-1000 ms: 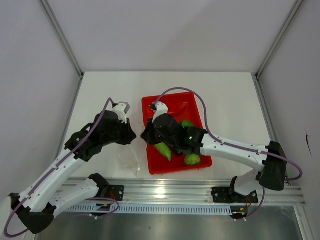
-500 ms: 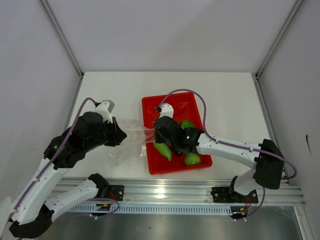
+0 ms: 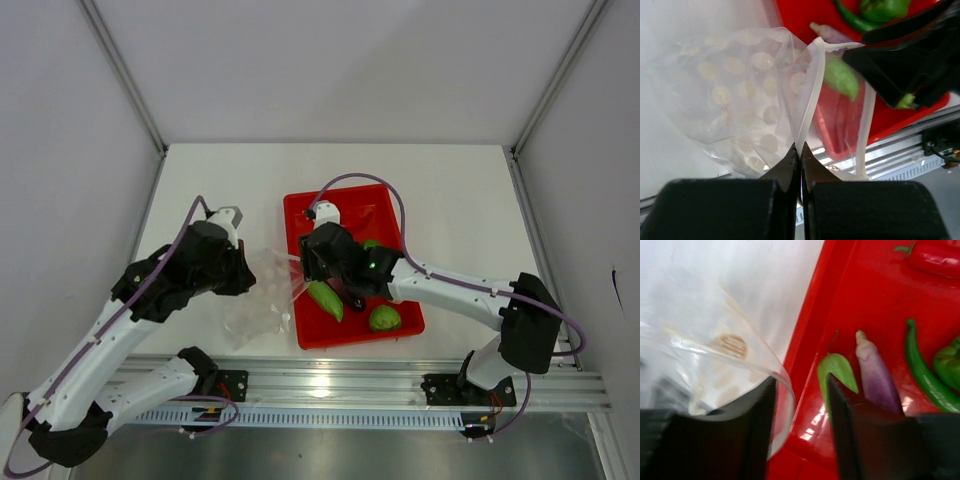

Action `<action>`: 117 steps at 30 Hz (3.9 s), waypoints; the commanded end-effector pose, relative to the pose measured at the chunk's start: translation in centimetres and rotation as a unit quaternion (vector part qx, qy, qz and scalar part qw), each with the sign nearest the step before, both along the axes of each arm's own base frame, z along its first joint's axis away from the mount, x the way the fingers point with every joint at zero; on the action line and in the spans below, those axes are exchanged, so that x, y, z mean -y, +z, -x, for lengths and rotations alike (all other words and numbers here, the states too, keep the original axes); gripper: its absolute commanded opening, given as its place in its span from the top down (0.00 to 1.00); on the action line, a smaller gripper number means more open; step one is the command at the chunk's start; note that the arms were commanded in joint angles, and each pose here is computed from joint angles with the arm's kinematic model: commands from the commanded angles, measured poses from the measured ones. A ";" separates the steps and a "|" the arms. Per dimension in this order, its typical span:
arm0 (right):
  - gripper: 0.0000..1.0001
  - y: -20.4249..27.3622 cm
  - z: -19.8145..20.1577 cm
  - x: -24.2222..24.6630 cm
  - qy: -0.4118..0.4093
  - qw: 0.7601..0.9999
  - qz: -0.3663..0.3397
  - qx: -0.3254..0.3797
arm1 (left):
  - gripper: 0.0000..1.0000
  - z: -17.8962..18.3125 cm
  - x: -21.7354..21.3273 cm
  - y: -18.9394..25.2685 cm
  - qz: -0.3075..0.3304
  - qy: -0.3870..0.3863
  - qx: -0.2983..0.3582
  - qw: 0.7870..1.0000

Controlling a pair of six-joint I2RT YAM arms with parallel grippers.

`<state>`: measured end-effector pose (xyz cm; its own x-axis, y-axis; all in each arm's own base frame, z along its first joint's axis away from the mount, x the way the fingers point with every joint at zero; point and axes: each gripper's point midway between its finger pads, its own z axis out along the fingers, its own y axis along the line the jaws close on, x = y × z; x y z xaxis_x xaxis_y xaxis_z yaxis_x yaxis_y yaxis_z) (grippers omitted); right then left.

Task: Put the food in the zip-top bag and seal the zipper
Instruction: Open the zipper of the food storage bag, then pick up the fake vegetable from the bin, then place the fake vegetable in the zipper food storage bag.

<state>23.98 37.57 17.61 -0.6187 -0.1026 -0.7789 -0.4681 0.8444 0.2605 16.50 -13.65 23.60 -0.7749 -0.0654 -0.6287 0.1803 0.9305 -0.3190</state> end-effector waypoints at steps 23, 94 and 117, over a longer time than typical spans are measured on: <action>0.31 3.1 -3.0 11.4 0.002 0.998 0.023 -0.061 | 0.99 -5.1 -0.3 -1.0 -0.009 0.049 0.017 0.999; 0.78 15.2 6.9 2.8 0.082 0.918 -0.318 -0.224 | 0.99 -6.7 2.0 -1.9 0.069 0.059 0.008 0.996; 0.75 10.5 6.7 -3.5 0.055 0.860 -0.296 -0.412 | 0.99 -6.0 1.3 -1.5 0.058 0.057 0.066 0.994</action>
<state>17.66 40.57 27.73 -0.9948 0.0859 -0.0541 -0.0136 0.4158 0.9094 22.21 -15.06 20.76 -0.7183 -0.2254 -0.6582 0.0895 0.9082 -0.4087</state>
